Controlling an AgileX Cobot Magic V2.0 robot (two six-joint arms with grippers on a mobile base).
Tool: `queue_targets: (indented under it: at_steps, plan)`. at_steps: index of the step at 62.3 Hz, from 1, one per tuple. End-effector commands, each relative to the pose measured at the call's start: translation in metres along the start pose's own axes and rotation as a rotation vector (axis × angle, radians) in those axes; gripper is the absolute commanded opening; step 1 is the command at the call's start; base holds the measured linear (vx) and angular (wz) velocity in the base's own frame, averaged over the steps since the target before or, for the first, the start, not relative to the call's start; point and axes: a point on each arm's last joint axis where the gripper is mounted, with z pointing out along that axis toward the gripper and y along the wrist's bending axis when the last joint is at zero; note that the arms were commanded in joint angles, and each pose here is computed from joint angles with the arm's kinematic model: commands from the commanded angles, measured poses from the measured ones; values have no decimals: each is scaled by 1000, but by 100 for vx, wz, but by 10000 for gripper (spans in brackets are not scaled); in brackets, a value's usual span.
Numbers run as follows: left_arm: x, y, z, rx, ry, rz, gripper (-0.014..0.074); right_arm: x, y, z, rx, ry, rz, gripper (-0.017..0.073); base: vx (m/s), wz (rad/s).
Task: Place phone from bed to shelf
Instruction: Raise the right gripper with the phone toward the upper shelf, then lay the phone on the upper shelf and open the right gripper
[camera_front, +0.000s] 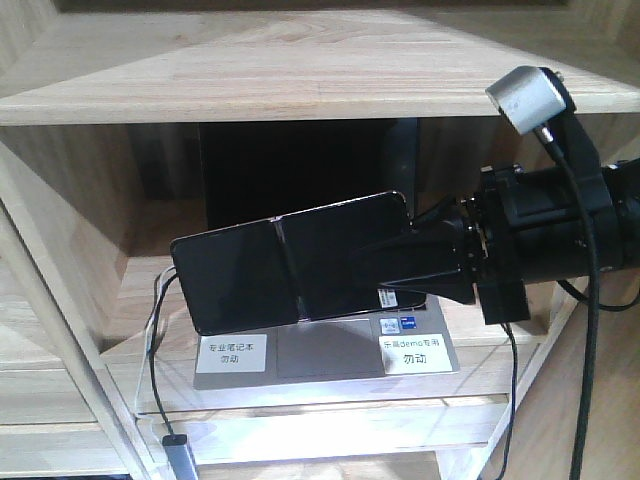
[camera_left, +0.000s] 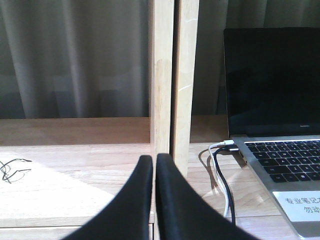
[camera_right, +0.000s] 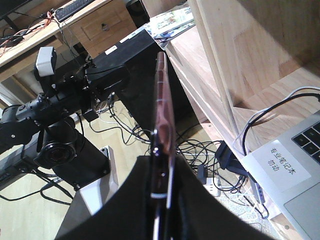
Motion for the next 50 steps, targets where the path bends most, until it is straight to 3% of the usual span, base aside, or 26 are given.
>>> queue_targets:
  at_steps: [1, 12, 27, 42, 50]
  plan:
    - [-14, 2, -3, -10, -107, -14, 1, -16, 19, -8, -82, -98, -24, -3, 0, 0]
    - [-14, 2, -3, -10, -107, -14, 1, -26, 22, -11, -84, -157, -27, -3, 0, 0]
    - [-14, 2, -3, -10, -107, -14, 1, -67, 42, -31, -17, -207, -206, -3, 0, 0]
    - [-14, 2, -3, -10, -107, -14, 1, -109, 57, -53, 148, -326, -324, -3, 0, 0]
    - [-14, 2, -3, -10, -107, -14, 1, -128, 57, -59, 181, -377, -363, -3, 0, 0]
